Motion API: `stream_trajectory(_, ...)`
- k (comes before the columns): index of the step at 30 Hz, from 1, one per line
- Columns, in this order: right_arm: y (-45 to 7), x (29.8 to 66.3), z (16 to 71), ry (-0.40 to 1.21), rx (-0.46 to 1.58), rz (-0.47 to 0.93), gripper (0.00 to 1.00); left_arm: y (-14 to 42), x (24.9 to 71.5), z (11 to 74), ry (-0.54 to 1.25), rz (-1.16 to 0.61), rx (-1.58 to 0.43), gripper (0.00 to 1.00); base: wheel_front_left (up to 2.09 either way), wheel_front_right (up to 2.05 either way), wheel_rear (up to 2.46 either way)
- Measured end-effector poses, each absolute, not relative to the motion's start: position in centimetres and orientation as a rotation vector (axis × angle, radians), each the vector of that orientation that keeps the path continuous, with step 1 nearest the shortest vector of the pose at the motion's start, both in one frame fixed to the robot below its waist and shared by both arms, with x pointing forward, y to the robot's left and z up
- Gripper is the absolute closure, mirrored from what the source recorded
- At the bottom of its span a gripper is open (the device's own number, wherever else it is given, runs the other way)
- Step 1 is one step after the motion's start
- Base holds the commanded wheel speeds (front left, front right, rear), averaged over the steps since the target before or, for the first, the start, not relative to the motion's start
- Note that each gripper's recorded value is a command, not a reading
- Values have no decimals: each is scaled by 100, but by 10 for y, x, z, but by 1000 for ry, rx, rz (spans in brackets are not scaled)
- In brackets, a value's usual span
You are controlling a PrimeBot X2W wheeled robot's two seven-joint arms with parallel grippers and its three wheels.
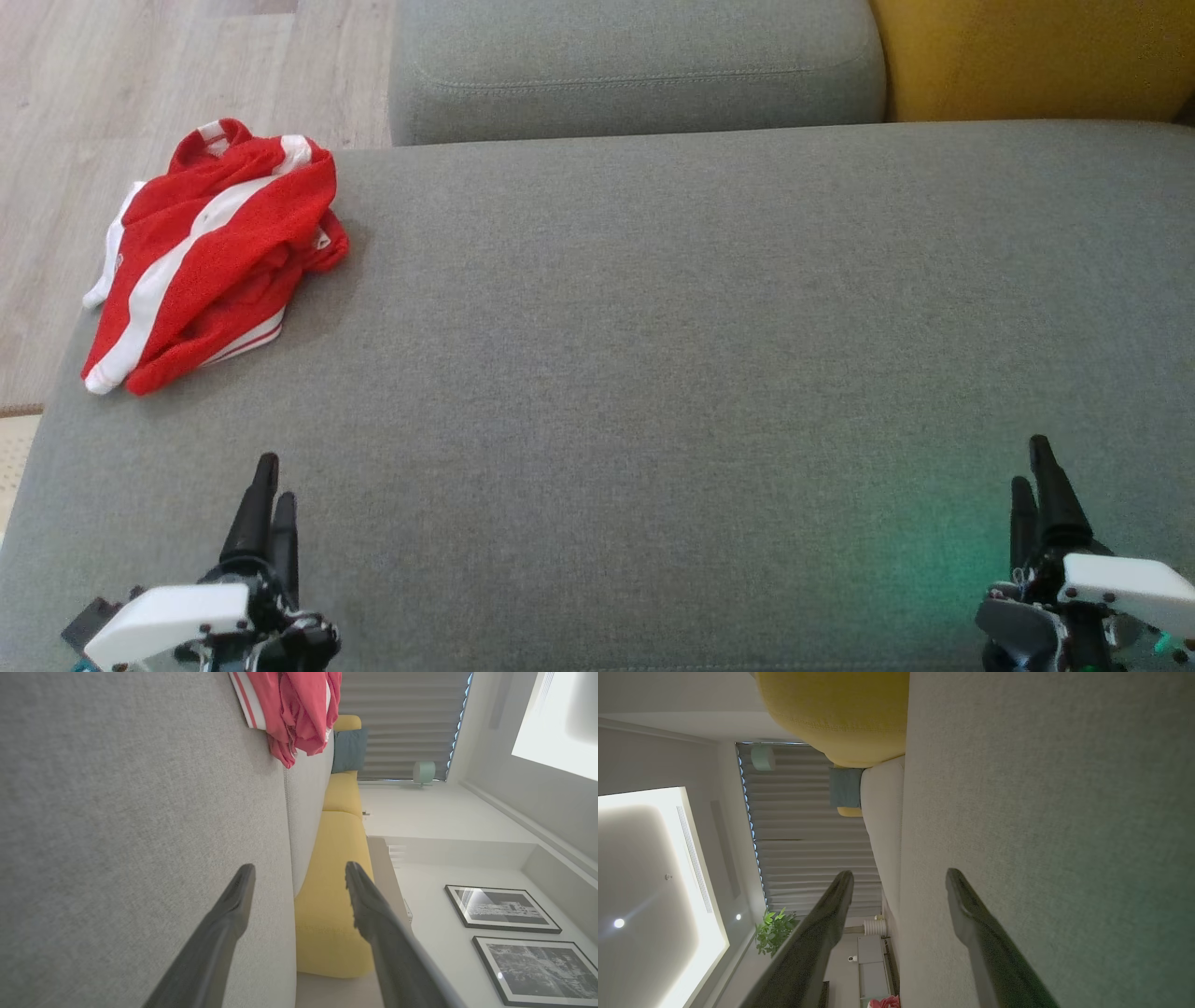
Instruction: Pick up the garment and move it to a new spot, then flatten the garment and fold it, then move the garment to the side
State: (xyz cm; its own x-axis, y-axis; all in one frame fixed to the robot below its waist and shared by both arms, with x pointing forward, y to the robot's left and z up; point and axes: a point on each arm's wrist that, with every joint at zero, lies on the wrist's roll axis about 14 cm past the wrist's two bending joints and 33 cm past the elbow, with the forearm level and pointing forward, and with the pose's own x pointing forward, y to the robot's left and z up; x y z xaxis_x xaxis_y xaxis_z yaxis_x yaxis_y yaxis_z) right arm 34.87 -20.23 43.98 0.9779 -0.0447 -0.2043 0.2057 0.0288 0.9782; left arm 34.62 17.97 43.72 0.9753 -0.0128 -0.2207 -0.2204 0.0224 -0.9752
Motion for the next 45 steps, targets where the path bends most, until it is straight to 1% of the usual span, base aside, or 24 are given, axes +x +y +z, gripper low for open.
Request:
stream_trajectory(20,-196,357,470,74,1265,-102,0,164,352,459,179,80,-1262,0,0,0,0)
stream_trajectory(30,-184,358,480,68,1084,-44,0,156,352,468,162,32,-1054,0,0,0,0)
stream_trajectory(45,-165,357,485,69,856,25,0,148,349,480,125,-9,-798,0,0,0,0)
